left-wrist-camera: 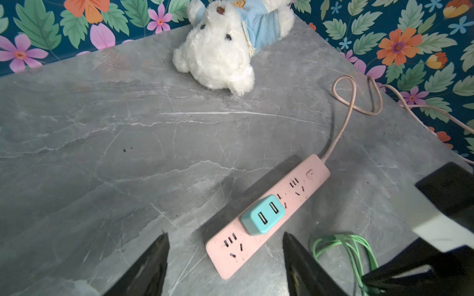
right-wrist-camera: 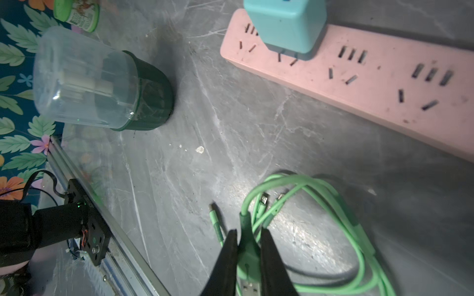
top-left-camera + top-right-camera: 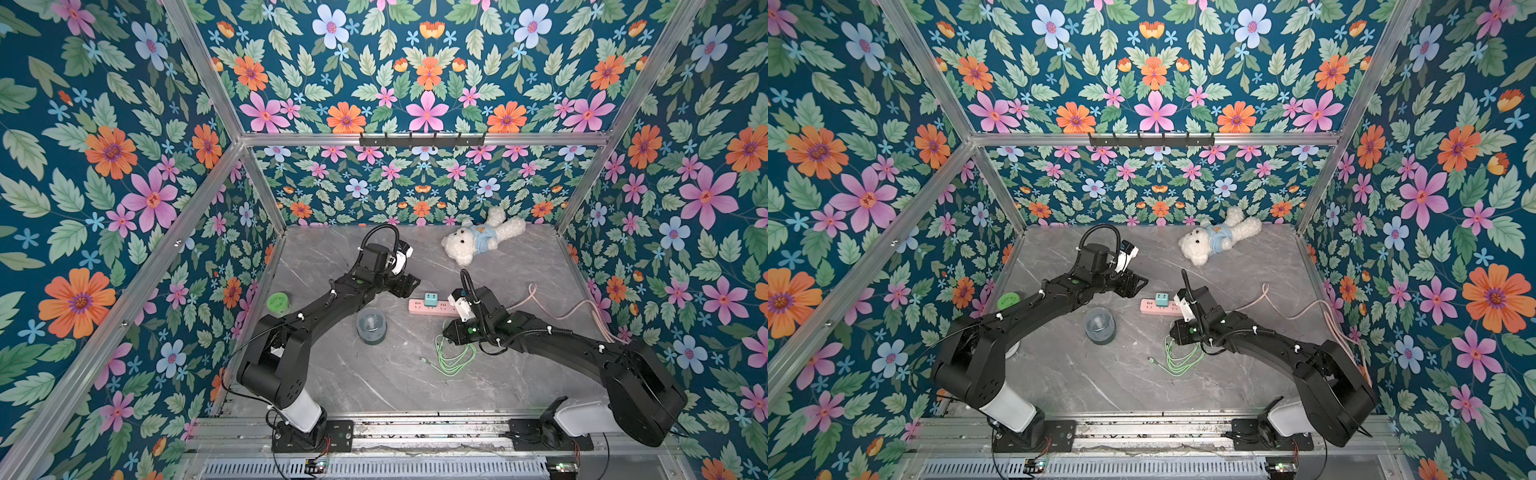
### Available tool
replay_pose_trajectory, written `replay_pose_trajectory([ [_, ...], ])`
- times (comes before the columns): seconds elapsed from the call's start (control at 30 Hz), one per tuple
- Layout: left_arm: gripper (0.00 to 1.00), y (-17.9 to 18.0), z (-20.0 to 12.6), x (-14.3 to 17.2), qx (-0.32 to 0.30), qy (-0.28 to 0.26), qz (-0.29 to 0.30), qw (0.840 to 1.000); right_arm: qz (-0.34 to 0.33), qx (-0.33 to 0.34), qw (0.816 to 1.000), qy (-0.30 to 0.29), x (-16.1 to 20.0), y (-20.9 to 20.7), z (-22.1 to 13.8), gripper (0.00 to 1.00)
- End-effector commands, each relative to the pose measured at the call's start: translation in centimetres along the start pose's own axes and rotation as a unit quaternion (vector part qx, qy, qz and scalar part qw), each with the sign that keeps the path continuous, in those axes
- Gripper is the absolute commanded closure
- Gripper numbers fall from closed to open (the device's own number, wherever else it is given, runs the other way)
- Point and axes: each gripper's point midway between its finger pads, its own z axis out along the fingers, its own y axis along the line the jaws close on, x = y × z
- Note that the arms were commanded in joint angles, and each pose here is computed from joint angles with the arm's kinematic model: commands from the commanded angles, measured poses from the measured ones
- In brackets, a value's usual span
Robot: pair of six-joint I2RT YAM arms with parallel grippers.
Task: Charge the cordless meat grinders
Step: Pick up the charging cable from the center of the board.
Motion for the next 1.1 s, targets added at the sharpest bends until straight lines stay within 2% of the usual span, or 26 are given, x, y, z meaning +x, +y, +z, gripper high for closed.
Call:
replay_pose_trajectory([
  [0.0,0.29,-1.6,-0.1,0.6,0.038,0.02,-0.011,0.999,-0.046,-0.036,0.998,-0.032,-1.5,1.6,-0.5,0.82],
  [0.23,0.3,-4.0,-0.9,1.8,0.095,0.043,-0.028,0.994,-0.089,-0.071,0.99,-0.089,-3.2,1.9,-1.5,0.82],
  [0.63,0.32,-7.7,-1.1,3.2,0.182,0.075,-0.063,0.978,-0.167,-0.12,0.971,-0.12,-4.7,3.3,-2.6,0.83],
  [1.07,0.49,-10.6,0.5,4.1,0.226,0.106,-0.082,0.965,-0.192,-0.129,0.964,-0.131,-5.7,3.9,-2.7,0.83],
])
